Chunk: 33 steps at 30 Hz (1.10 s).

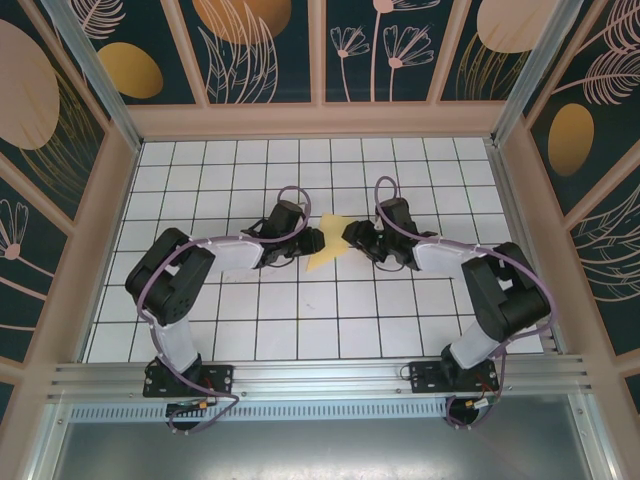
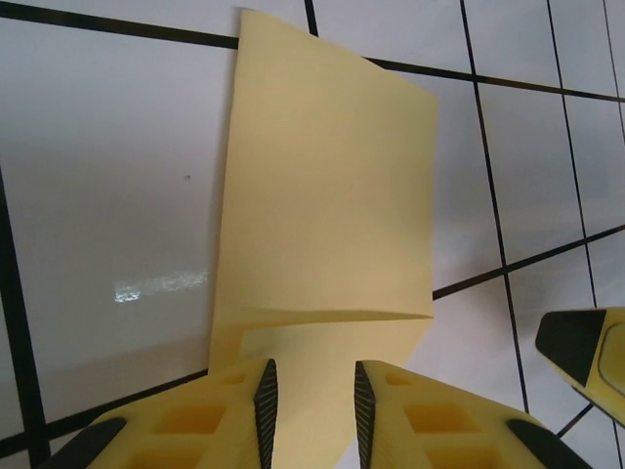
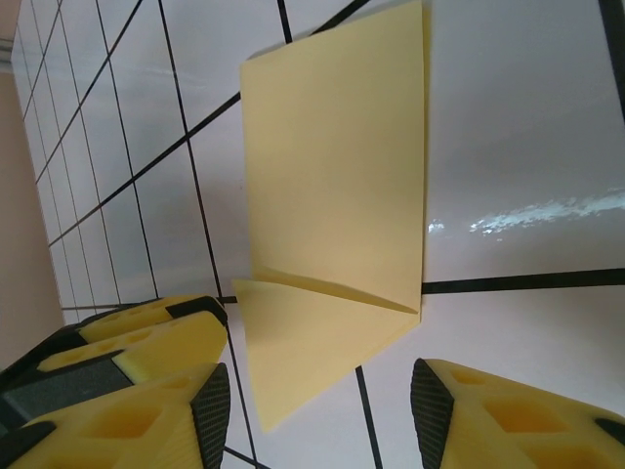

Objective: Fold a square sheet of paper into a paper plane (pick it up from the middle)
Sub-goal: Third fold the triangle at the center of the table.

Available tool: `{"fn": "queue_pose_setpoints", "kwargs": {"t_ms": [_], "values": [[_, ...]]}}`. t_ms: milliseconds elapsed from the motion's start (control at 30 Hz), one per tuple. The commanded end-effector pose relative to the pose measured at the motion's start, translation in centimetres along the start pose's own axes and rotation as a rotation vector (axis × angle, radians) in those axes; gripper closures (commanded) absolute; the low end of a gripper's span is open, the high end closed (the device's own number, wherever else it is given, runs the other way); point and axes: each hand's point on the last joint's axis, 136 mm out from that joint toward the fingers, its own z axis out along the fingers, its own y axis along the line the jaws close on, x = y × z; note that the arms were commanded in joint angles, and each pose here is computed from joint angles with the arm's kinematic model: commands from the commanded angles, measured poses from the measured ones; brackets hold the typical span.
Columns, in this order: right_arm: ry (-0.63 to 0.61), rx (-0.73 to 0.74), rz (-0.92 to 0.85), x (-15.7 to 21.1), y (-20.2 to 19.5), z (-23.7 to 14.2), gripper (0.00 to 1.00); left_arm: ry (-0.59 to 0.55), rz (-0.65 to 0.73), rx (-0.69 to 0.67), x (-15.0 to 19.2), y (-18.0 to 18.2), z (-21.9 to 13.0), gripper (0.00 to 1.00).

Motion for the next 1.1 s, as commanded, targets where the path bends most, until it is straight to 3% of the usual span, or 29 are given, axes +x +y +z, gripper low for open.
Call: {"fn": "queue_pose_setpoints", "kwargs": {"t_ms": [0, 233, 667, 1067], "values": [[0.030, -0.006, 0.027, 0.8, 0.2, 1.0, 0.45, -0.040, -0.027, -0.023, -1.2, 0.3, 0.5, 0.68], [0.056, 0.006, 0.045, 1.4, 0.3, 2.4, 0.46, -0.026, -0.081, -0.006, -0.7, 0.7, 0.9, 0.64], [0.067, 0.034, 0.069, 1.4, -0.2, 3.5, 0.50, -0.002, -0.120, -0.121, 0.5, 4.0, 1.3, 0.84], [0.060, 0.046, 0.074, 1.0, -0.2, 4.1, 0.54, 0.029, -0.100, -0.194, 1.7, 6.0, 1.6, 0.94]]}}
